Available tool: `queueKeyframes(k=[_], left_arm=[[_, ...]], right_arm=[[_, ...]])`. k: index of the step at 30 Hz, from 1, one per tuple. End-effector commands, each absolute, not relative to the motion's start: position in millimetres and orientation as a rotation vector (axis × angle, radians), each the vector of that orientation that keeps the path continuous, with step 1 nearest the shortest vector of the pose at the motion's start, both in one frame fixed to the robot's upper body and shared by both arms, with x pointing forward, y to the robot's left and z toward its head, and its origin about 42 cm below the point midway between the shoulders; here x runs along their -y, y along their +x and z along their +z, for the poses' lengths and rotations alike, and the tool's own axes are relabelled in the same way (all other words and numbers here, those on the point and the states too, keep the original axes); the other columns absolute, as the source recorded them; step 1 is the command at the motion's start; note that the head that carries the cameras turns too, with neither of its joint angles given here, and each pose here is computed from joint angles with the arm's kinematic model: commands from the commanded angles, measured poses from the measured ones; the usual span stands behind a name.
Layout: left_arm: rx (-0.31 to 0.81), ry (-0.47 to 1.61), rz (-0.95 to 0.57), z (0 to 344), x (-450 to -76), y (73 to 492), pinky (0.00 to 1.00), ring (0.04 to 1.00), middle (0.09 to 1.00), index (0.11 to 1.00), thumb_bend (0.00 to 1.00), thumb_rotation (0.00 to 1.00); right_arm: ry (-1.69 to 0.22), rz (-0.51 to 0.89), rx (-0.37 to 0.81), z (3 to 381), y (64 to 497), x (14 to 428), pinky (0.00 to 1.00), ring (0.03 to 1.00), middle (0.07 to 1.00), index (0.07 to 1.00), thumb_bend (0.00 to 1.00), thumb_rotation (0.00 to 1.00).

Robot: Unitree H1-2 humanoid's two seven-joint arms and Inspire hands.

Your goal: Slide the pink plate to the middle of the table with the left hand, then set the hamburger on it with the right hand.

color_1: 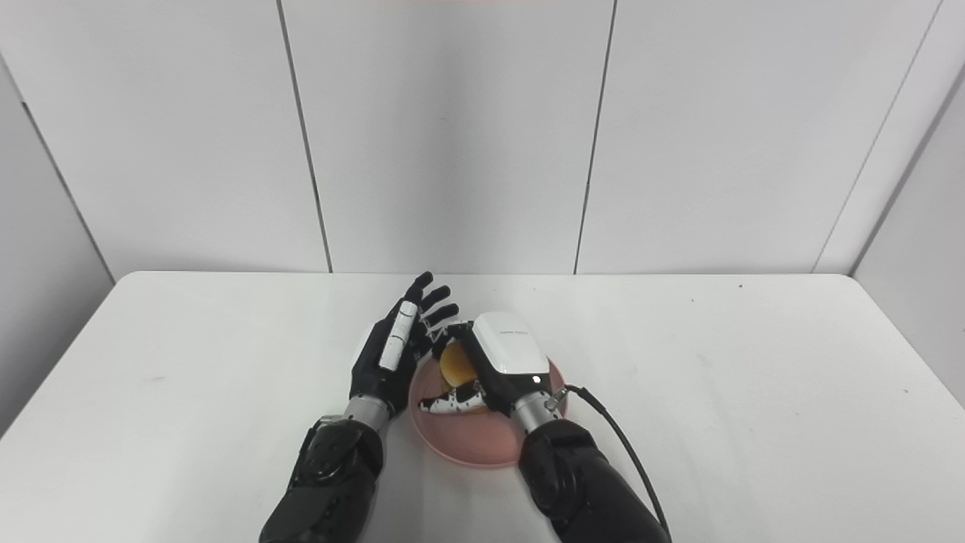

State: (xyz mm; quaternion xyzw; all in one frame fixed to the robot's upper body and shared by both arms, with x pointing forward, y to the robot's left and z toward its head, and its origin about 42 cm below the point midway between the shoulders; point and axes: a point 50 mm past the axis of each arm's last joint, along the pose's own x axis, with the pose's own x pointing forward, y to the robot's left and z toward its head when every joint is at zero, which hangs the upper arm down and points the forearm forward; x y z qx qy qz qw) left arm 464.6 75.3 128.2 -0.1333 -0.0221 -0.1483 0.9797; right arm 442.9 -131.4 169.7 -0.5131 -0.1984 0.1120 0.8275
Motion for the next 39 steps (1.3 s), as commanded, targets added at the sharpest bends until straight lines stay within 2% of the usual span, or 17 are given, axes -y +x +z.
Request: queueKeyframes(k=[1, 3, 4, 5, 6, 9, 16, 21, 24, 26, 29, 33, 37, 39], left_arm=[[-0.099, -0.267, -0.278, 91, -84, 447, 0.73, 0.795, 0.851, 0.907, 0.78, 0.75], [-0.098, -0.262, -0.279, 91, -85, 446, 0.73, 0.786, 0.844, 0.925, 0.78, 0.76], [-0.098, -0.26, -0.279, 91, -85, 446, 0.73, 0.783, 0.838, 0.931, 0.77, 0.75], [-0.097, -0.265, -0.28, 91, -85, 446, 0.73, 0.782, 0.835, 0.934, 0.77, 0.75], [-0.096, -0.271, -0.282, 92, -86, 446, 0.73, 0.781, 0.824, 0.928, 0.76, 0.74], [-0.095, -0.274, -0.281, 92, -86, 446, 0.72, 0.773, 0.796, 0.902, 0.76, 0.73], [-0.099, -0.261, -0.287, 91, -88, 448, 0.76, 0.787, 0.769, 0.89, 0.79, 0.76], [-0.099, -0.237, -0.29, 89, -89, 447, 0.78, 0.802, 0.797, 0.89, 0.83, 0.77], [-0.08, -0.264, -0.254, 90, -87, 444, 0.78, 0.814, 0.795, 0.873, 0.8, 0.74], [-0.061, -0.258, -0.234, 93, -87, 442, 0.75, 0.831, 0.823, 0.857, 0.79, 0.76], [-0.021, -0.26, -0.221, 97, -87, 438, 0.79, 0.841, 0.846, 0.845, 0.76, 0.78], [0.038, -0.22, -0.209, 101, -87, 433, 0.83, 0.854, 0.868, 0.844, 0.76, 0.79], [0.132, -0.172, -0.162, 107, -89, 428, 0.87, 0.882, 0.888, 0.834, 0.76, 0.81], [0.196, -0.11, -0.132, 111, -94, 426, 0.89, 0.915, 0.914, 0.854, 0.74, 0.83]], right_arm=[[-1.091, 0.222, 0.536, 192, 445, 132, 0.47, 0.564, 0.63, 0.623, 0.58, 0.51], [-1.091, 0.216, 0.558, 194, 443, 133, 0.56, 0.653, 0.699, 0.683, 0.62, 0.72], [-1.091, 0.215, 0.564, 195, 442, 134, 0.59, 0.681, 0.721, 0.699, 0.63, 0.78], [-1.085, 0.211, 0.577, 197, 440, 135, 0.61, 0.695, 0.732, 0.708, 0.64, 0.82], [-1.077, 0.207, 0.589, 198, 438, 136, 0.64, 0.723, 0.754, 0.723, 0.66, 0.9], [-1.06, 0.194, 0.617, 205, 433, 137, 0.66, 0.743, 0.776, 0.738, 0.69, 0.99], [-1.028, 0.152, 0.684, 222, 421, 142, 0.65, 0.733, 0.773, 0.733, 0.72, 1.0], [-0.964, 0.106, 0.723, 233, 413, 150, 0.63, 0.72, 0.764, 0.725, 0.69, 1.0], [-0.897, 0.051, 0.751, 237, 408, 160, 0.6, 0.704, 0.754, 0.714, 0.7, 1.0], [-0.857, 0.011, 0.759, 237, 406, 166, 0.58, 0.69, 0.743, 0.705, 0.69, 1.0], [-0.791, -0.061, 0.758, 230, 408, 181, 0.59, 0.684, 0.723, 0.689, 0.65, 1.0], [-0.72, -0.106, 0.676, 206, 415, 203, 0.62, 0.707, 0.74, 0.708, 0.66, 1.0], [-0.472, -0.123, 0.532, 185, 417, 213, 0.68, 0.753, 0.788, 0.759, 0.73, 1.0], [-0.369, -0.131, 0.485, 172, 419, 219, 0.66, 0.761, 0.801, 0.797, 0.71, 1.0]])
